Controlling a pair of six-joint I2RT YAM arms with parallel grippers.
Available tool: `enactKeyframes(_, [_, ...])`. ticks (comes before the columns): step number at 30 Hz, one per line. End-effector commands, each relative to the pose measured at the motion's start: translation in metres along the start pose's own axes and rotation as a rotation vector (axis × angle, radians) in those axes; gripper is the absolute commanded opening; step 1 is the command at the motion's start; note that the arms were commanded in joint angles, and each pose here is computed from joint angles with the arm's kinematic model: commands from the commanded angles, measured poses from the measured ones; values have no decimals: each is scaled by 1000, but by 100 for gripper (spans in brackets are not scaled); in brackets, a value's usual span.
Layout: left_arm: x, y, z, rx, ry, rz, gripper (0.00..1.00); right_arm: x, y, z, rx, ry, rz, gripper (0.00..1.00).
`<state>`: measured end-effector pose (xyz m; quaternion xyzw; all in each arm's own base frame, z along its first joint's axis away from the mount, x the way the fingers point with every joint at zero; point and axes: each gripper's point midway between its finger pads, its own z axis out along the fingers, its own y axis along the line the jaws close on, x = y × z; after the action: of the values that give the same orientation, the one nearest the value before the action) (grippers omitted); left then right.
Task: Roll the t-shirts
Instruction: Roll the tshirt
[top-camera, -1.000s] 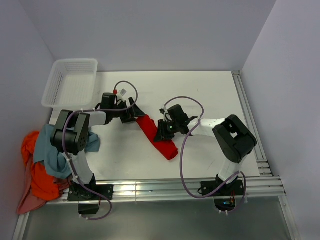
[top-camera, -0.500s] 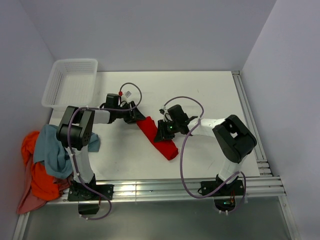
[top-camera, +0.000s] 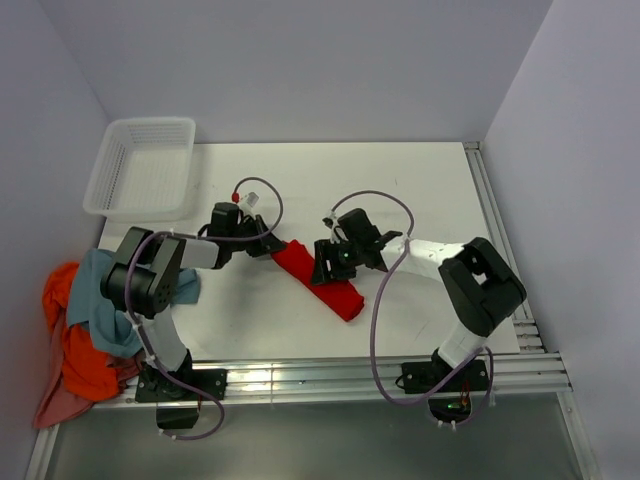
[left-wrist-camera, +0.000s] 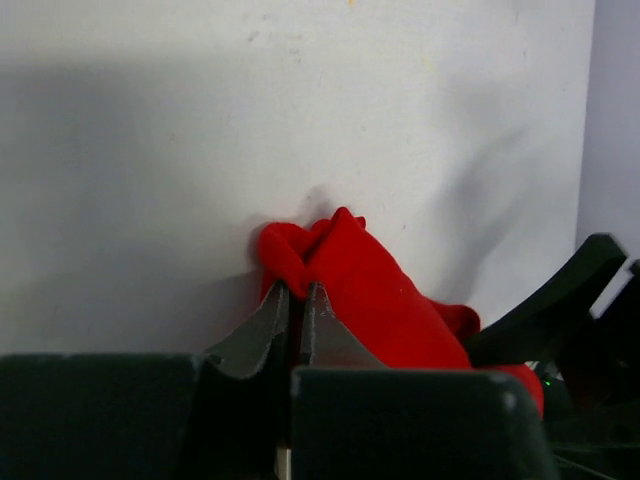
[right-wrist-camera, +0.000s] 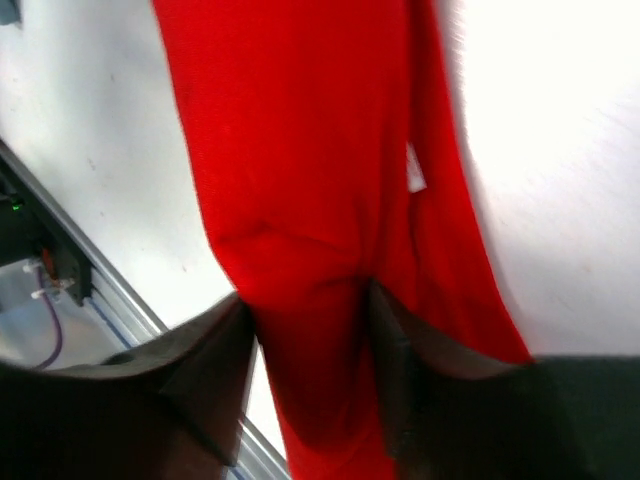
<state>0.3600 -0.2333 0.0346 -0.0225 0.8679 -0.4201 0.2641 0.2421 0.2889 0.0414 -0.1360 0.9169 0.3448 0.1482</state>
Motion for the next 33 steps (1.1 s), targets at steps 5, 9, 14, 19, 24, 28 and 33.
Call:
enactKeyframes(5, [-1,4,-19,-100,-167,46,0,-5,-4,-42,84,-121,26,73])
enactKeyframes(9, [0,5,-23,-121,-189,57,0,-4,-4,-65,47,-197,119,73])
enactKeyframes(14, [1,8,-33,-154,-246,58,0,4,-24,-99,73,-315,251,91])
enactKeyframes(19, [7,11,-43,-186,-287,51,0,20,-31,-110,29,-361,365,100])
enactKeyframes(24, [9,9,-56,-229,-342,47,0,38,-31,-98,-76,-391,519,100])
enactKeyframes(28, [11,5,-65,-257,-384,48,0,47,-36,-95,-70,-426,570,100])
enactKeyframes(33, [17,12,-64,-305,-379,48,0,56,-42,-86,-42,-429,608,100])
